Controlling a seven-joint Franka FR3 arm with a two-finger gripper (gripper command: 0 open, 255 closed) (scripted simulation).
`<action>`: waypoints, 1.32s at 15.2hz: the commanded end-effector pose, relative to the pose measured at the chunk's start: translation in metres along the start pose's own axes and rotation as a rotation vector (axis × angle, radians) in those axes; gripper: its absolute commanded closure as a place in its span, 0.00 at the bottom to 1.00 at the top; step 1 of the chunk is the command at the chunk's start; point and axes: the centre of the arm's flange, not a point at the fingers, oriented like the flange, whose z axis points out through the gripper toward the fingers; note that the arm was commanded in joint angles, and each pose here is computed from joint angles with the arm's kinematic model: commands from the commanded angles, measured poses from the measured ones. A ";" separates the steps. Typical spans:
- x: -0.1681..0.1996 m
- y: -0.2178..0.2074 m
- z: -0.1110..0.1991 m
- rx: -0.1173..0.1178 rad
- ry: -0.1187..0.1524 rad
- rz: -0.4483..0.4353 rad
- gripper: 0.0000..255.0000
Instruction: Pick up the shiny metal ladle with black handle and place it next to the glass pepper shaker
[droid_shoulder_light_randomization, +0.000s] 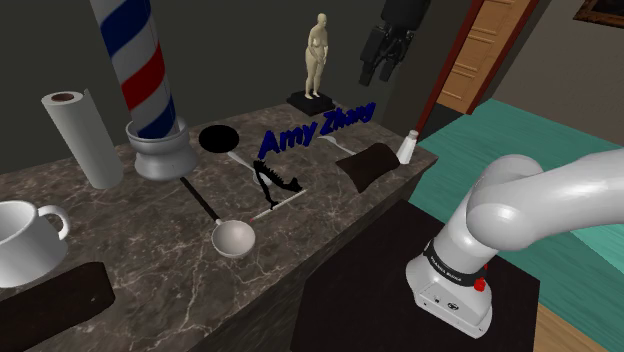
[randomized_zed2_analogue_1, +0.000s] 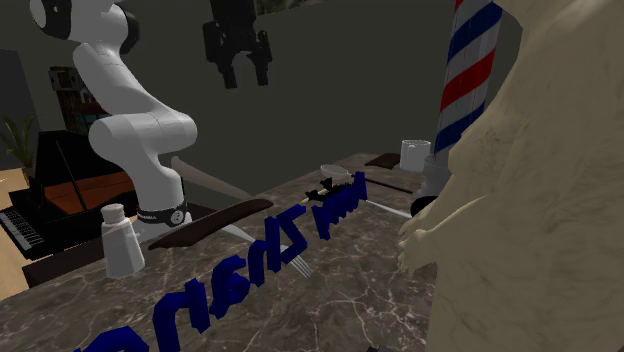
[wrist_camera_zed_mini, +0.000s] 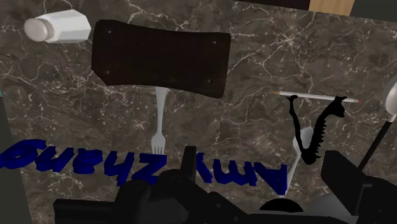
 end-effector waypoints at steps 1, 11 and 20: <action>0.000 0.000 0.000 0.000 0.000 0.000 0.00; 0.029 -0.099 0.082 0.000 0.006 0.035 0.00; 0.058 -0.187 0.156 0.001 0.011 0.067 0.00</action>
